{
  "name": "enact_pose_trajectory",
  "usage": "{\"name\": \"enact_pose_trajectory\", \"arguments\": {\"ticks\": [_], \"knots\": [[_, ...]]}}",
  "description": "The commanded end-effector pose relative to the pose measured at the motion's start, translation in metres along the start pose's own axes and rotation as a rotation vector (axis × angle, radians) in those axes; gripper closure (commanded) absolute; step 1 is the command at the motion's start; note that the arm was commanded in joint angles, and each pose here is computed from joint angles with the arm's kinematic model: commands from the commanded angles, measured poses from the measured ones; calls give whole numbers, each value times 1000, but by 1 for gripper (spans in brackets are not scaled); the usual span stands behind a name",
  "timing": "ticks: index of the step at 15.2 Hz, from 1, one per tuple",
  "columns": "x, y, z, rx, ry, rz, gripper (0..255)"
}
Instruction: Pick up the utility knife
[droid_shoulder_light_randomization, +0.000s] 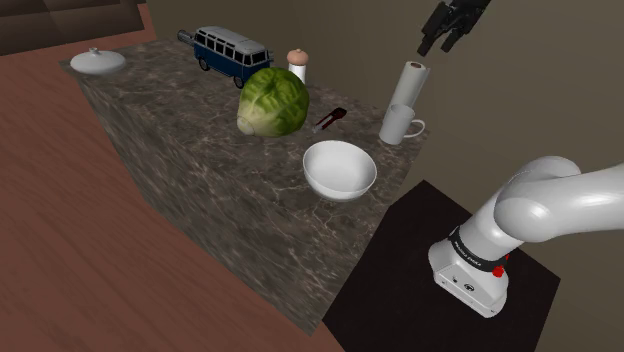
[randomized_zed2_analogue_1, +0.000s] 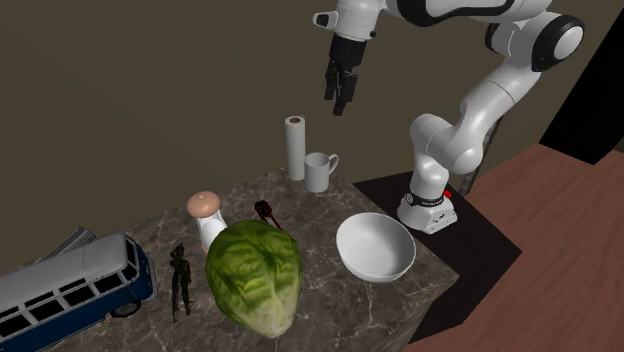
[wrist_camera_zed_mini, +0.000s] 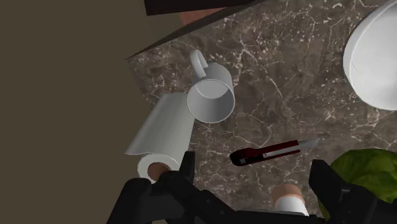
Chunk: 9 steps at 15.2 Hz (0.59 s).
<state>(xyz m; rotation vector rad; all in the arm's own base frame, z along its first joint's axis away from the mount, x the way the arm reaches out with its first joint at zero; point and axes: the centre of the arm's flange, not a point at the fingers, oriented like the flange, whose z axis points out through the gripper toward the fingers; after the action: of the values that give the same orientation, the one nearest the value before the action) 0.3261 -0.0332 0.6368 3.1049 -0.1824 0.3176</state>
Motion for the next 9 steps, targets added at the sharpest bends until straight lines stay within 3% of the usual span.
{"name": "enact_pose_trajectory", "arguments": {"ticks": [1, 9], "knots": [[0, 0, 0, 0, 0, 0, 0], [41, -57, 84, -26, -57, 371, 0]]}}
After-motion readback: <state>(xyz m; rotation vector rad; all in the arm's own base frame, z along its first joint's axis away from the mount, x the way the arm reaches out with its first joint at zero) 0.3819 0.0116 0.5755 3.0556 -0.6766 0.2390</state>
